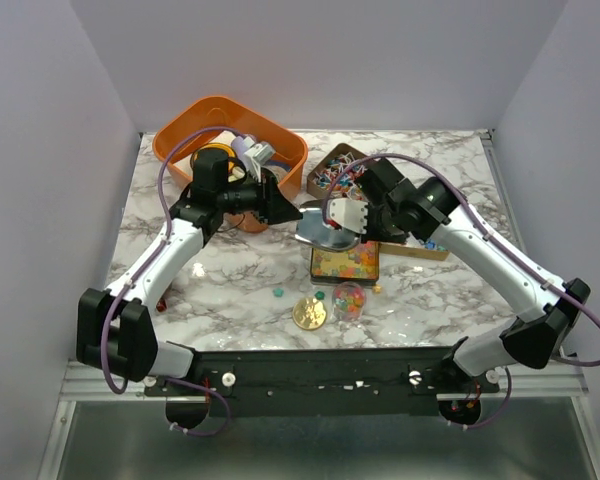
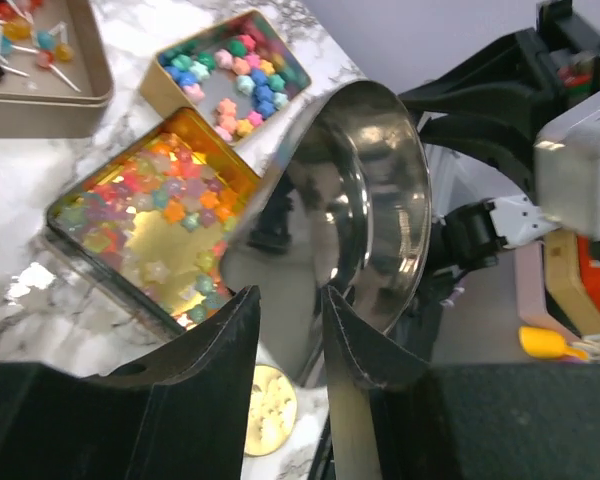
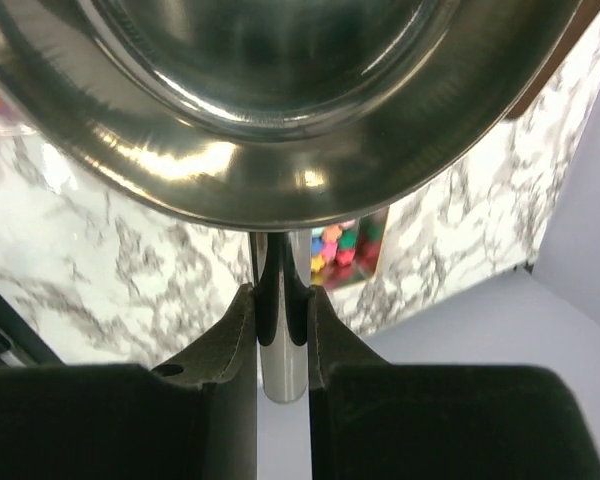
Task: Pack the candies
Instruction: Move the storage box to the center of the board.
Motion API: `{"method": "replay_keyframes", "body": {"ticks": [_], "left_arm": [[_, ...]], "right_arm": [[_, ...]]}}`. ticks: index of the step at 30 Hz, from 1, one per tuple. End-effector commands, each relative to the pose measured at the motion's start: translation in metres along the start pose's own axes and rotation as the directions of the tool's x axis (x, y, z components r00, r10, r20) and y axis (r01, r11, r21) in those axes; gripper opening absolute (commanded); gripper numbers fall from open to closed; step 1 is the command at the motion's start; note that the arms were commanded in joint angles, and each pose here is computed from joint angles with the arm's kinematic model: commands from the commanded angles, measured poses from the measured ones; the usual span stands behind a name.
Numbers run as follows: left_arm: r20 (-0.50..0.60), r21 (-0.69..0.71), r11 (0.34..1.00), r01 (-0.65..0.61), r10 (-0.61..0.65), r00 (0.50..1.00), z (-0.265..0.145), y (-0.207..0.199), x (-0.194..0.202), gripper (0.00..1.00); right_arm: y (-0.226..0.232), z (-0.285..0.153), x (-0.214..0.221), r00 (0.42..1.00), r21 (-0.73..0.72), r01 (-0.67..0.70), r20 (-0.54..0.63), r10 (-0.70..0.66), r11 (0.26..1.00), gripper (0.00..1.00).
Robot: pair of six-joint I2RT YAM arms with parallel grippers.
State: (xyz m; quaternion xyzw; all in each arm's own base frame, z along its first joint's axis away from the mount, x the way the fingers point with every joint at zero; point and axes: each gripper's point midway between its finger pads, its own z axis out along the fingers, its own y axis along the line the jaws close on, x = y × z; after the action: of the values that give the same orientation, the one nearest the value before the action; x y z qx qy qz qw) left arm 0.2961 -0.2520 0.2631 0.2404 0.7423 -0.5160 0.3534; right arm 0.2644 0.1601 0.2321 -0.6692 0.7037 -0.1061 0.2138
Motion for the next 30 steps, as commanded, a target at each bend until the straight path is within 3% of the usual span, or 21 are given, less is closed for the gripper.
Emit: {"method": "replay_keyframes", "body": {"ticks": [1,6,9,11,13,18,21,23,25,30], "left_arm": [[-0.033,0.061,0.996,0.058,-0.056,0.998,0.012,-0.004,0.004,0.42],[-0.039,0.03,0.998,0.062,-0.061,0.997,0.02,0.012,0.004,0.42],[-0.025,0.009,1.0,0.014,-0.014,1.0,0.019,0.011,-0.011,0.54],[-0.019,-0.018,0.996,-0.082,0.082,0.996,0.014,0.008,-0.027,0.61],[0.008,-0.112,0.983,-0.145,0.147,0.989,0.008,0.014,-0.041,0.7],[0.004,-0.219,0.954,-0.202,0.208,0.978,0.0,0.032,-0.032,0.7],[-0.094,-0.25,0.955,-0.162,0.143,0.985,0.0,0.053,0.007,0.55],[-0.178,-0.257,0.951,-0.172,0.129,0.976,-0.001,0.066,0.04,0.37],[-0.238,-0.239,0.942,-0.234,0.177,0.955,0.001,0.07,0.06,0.26],[-0.364,-0.248,0.938,-0.243,0.142,0.92,0.012,0.089,0.109,0.0]], "right_arm": [[-0.021,-0.025,-0.046,0.97,0.009,-0.107,0.219,0.102,0.994,0.01],[-0.028,-0.041,-0.053,0.951,0.019,-0.134,0.282,0.123,0.991,0.01],[-0.022,-0.022,-0.029,0.975,0.034,-0.13,0.188,0.121,0.991,0.01],[-0.027,-0.012,-0.014,0.978,0.068,-0.157,0.15,0.146,0.985,0.01],[-0.037,-0.005,0.015,0.967,0.092,-0.244,0.096,0.235,0.965,0.01],[-0.064,-0.009,0.061,0.895,0.145,-0.445,0.092,0.436,0.884,0.01],[-0.067,-0.015,0.071,0.857,0.162,-0.515,0.119,0.501,0.842,0.01],[-0.066,-0.016,0.072,0.845,0.168,-0.534,0.133,0.517,0.829,0.01],[-0.065,-0.02,0.074,0.843,0.179,-0.537,0.142,0.519,0.824,0.01],[-0.069,-0.027,0.084,0.82,0.191,-0.571,0.158,0.55,0.798,0.01]]}}
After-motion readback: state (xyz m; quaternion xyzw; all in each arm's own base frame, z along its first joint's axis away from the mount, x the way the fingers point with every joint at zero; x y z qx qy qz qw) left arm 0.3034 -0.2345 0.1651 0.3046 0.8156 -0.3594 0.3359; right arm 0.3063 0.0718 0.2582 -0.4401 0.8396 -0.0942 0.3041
